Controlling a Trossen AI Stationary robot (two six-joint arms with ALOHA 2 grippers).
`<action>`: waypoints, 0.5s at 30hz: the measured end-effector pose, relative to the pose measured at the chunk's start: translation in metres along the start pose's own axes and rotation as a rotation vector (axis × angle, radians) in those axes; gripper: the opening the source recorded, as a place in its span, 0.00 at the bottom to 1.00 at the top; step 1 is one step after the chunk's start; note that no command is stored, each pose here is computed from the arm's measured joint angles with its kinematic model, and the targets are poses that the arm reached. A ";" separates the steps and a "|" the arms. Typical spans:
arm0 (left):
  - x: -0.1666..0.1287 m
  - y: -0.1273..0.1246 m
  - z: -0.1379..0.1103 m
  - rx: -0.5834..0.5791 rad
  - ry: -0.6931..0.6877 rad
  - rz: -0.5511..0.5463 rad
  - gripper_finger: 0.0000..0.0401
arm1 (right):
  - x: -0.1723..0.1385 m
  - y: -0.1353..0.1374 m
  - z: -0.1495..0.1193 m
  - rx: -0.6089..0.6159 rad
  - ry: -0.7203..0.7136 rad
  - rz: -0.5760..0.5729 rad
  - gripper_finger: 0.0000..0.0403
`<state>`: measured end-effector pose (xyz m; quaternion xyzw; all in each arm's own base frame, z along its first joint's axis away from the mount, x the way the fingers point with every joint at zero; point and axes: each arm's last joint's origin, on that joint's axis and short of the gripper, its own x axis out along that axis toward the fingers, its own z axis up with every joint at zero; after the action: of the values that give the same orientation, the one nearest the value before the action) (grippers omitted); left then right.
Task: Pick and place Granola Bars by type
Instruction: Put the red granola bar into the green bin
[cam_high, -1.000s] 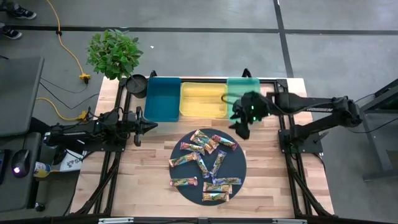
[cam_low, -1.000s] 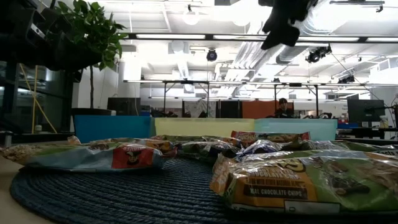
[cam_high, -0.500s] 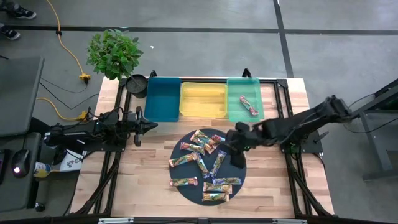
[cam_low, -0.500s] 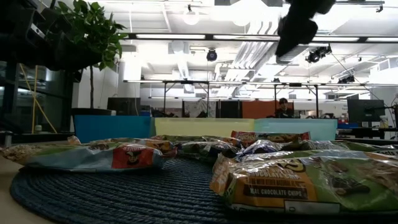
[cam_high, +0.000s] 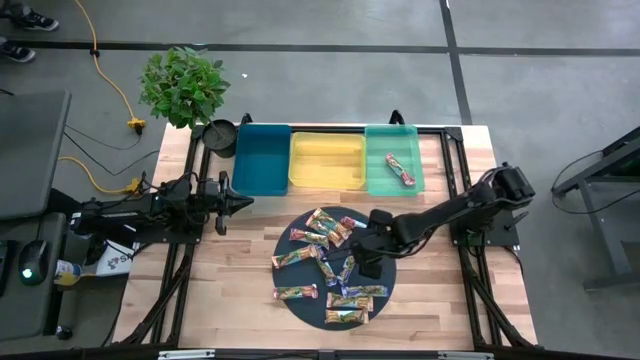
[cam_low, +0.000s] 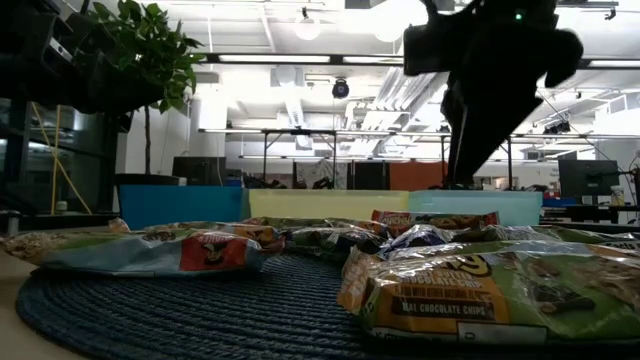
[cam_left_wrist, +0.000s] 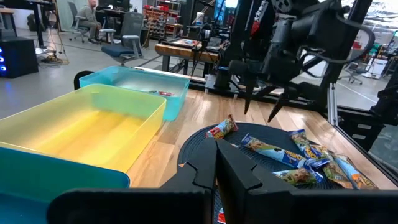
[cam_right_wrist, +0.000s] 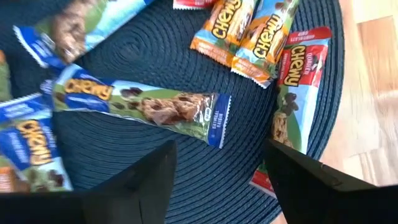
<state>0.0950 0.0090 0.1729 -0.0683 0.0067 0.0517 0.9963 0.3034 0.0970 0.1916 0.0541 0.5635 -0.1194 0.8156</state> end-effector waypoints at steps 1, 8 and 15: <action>0.000 0.000 0.000 0.000 0.000 0.000 0.02 | 0.002 0.000 0.000 -0.005 0.006 -0.005 0.57; 0.000 0.000 0.000 0.000 0.000 0.000 0.02 | 0.009 -0.012 0.007 -0.013 -0.001 -0.048 0.57; 0.000 0.000 0.000 0.000 0.000 0.000 0.02 | 0.012 -0.026 0.016 0.009 -0.031 -0.087 0.57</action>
<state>0.0950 0.0090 0.1729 -0.0683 0.0067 0.0517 0.9963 0.3156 0.0667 0.1873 0.0313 0.5522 -0.1582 0.8180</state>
